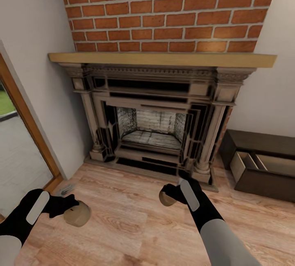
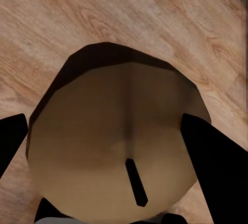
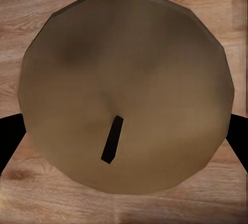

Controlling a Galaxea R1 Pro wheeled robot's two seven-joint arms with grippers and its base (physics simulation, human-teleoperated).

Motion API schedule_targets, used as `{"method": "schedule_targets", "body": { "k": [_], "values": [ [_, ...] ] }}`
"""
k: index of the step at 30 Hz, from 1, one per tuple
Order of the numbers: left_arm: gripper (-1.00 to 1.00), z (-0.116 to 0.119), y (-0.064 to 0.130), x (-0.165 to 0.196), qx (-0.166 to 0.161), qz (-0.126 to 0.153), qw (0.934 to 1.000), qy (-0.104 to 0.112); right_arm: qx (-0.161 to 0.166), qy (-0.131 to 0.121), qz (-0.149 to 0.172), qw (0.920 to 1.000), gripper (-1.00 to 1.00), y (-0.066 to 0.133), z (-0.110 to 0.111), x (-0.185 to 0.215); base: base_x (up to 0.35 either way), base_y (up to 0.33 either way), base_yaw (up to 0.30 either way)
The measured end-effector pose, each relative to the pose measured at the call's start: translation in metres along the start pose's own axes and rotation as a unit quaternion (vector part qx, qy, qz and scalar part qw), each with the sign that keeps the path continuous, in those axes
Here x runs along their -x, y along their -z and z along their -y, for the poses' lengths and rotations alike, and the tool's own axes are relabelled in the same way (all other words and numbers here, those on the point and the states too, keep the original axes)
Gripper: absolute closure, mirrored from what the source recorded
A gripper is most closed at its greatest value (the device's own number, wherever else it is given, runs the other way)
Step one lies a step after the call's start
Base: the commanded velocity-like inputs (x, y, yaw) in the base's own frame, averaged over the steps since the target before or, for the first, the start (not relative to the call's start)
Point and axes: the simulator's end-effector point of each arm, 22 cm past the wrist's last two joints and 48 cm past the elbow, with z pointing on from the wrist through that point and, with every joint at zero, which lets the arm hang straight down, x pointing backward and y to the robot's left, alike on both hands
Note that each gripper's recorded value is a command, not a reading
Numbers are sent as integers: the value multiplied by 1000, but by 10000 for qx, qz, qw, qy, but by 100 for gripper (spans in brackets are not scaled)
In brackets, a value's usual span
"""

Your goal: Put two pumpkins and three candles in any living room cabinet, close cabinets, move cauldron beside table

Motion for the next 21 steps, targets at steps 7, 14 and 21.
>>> {"method": "schedule_targets", "body": {
  "k": [7, 14, 21],
  "values": [
    [100, 2, 4, 2, -20, 40, 10000, -7, 25, 4, 37, 10000, 100, 4, -2, 2, 0, 0, -212],
    [100, 4, 7, 5, -39, 79, 10000, -14, 44, 8, 78, 10000, 100, 8, -4, 5, 0, 0, -215],
    [100, 5, 11, 7, -58, 117, 9999, -21, 58, 12, 116, 9999, 100, 12, -5, 8, 0, 0, -218]
  ]
}}
